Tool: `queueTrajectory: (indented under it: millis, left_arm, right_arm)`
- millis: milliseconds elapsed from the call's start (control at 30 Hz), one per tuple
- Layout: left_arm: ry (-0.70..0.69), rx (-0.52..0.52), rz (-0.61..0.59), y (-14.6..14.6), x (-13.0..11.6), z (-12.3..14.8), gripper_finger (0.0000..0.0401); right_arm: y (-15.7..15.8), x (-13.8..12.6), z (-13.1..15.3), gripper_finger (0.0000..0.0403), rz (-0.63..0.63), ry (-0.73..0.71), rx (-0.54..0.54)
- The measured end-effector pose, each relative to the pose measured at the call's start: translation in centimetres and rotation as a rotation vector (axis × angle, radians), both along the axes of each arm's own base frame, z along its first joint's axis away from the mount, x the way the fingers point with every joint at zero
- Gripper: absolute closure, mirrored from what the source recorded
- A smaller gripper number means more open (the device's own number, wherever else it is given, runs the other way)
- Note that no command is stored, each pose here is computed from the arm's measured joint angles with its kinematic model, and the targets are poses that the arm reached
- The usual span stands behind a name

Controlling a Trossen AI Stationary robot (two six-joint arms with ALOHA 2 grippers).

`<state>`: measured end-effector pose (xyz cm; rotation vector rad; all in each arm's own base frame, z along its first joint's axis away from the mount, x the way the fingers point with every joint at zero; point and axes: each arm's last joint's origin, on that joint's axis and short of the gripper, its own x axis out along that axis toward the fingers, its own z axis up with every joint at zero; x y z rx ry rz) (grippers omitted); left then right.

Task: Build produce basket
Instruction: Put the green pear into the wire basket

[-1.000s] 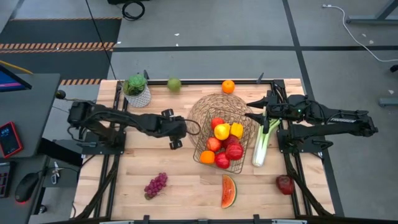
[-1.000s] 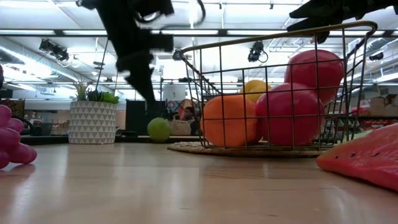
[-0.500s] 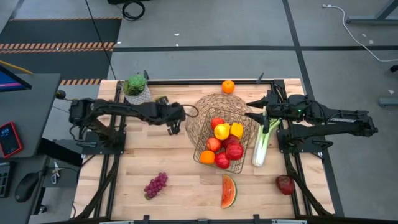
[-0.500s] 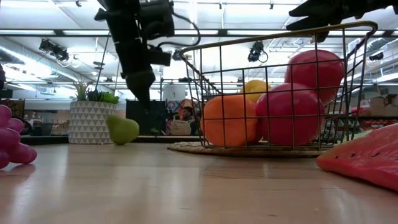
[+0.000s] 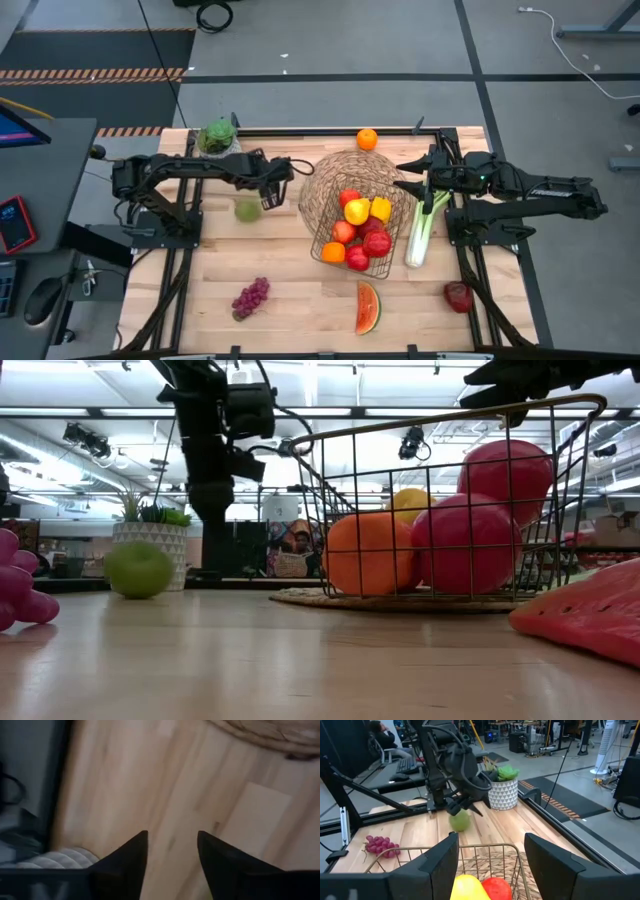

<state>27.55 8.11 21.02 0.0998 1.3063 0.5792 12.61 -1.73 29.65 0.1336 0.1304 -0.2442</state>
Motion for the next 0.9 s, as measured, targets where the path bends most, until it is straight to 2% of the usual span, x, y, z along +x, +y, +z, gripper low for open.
queueTrajectory:
  millis: [200, 333, 467, 633, 900]
  left_arm:
    - [0.081, -0.061, 0.020, -0.4, -1.1, 0.0, 0.0164]
    - [0.149, -0.085, 0.057, -0.7, -1.9, 1.1, 0.0143]
    - [0.203, -0.123, 0.198, -0.8, -2.8, 2.2, 0.0141]
    - [0.272, -0.195, 0.337, -0.8, -4.1, 2.2, 0.0140]
    - [0.246, -0.208, 0.412, 0.5, -4.4, 2.1, 0.0142]
  right_arm:
    - [0.0, 0.0, 0.0, 0.0172, 0.000, 0.000, 0.000]
    - [0.0, 0.0, 0.0, 0.0172, 0.000, 0.000, 0.000]
    - [0.0, 0.0, 0.0, 0.0172, 0.000, 0.000, 0.000]
    - [0.0, 0.0, 0.0, 0.0172, 0.000, 0.000, 0.000]
    - [0.0, 0.0, 0.0, 0.0172, 0.000, 0.000, 0.000]
